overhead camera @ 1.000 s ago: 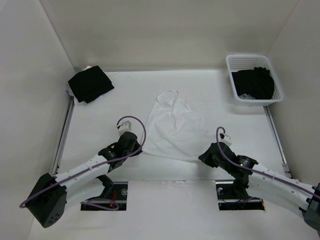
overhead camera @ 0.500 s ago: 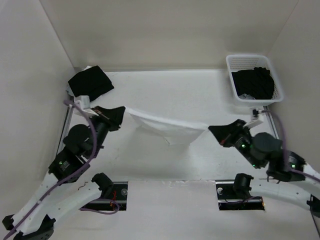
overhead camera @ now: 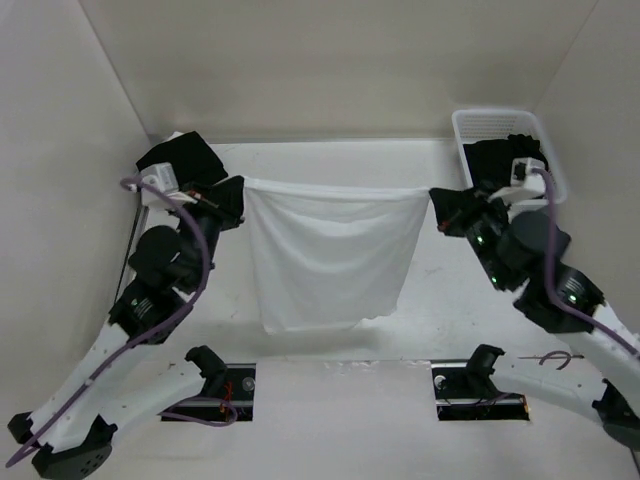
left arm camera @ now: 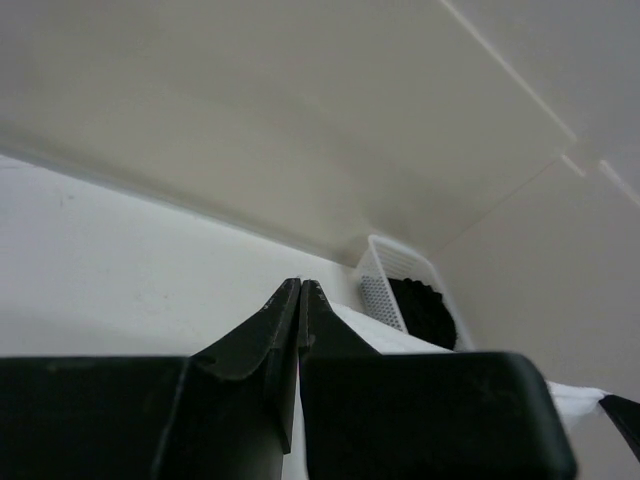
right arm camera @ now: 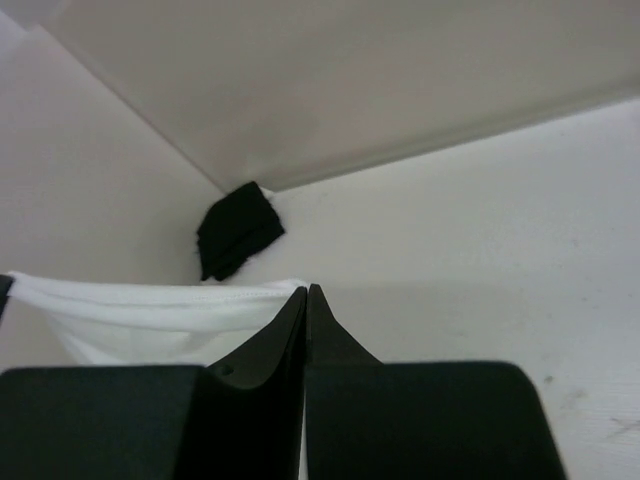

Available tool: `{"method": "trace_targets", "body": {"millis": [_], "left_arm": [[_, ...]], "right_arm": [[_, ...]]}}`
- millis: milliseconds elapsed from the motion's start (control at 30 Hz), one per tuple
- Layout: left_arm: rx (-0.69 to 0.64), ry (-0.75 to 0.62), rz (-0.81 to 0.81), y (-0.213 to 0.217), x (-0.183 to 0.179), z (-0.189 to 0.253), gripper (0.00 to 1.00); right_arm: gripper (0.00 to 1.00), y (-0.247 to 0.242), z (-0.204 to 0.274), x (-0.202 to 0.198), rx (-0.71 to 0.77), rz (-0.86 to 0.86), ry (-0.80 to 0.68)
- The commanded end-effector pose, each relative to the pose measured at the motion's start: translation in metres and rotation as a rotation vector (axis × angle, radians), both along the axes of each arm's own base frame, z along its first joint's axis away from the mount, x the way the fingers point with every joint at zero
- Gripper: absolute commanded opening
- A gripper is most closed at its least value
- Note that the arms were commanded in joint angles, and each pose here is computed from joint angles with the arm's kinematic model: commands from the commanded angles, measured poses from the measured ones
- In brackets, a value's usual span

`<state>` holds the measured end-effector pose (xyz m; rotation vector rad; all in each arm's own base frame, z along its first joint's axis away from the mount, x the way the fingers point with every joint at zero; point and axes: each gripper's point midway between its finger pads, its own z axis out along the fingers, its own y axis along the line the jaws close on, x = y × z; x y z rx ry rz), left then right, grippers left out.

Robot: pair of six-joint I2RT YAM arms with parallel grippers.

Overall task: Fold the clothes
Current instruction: Flatten the tank top out

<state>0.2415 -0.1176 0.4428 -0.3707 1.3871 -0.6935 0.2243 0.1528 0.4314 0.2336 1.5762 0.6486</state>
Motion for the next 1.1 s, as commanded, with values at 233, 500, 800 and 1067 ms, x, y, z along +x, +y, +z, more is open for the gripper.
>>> {"method": "trace_targets", "body": {"millis": [233,500,800,1067], "left_arm": [[-0.048,0.161,0.076,0.004,0.141,-0.059,0.0],[-0.087,0.015,0.063,0.014,0.161,0.022,0.0],[-0.098,0.216,0.032,0.003,0.117,-0.129,0.01],[-0.085,0.497,0.06,0.031,0.037,-0.289,0.01]], "right_arm": [[0.0,0.016,0.001,0.147,0.107,0.141,0.023],[0.01,0.006,0.069,0.162,0.104,0.157,-0.06],[0.02,0.019,-0.086,0.124,0.135,0.18,0.135],[0.01,0.038,-0.264,0.05,0.137,0.221,0.43]]}}
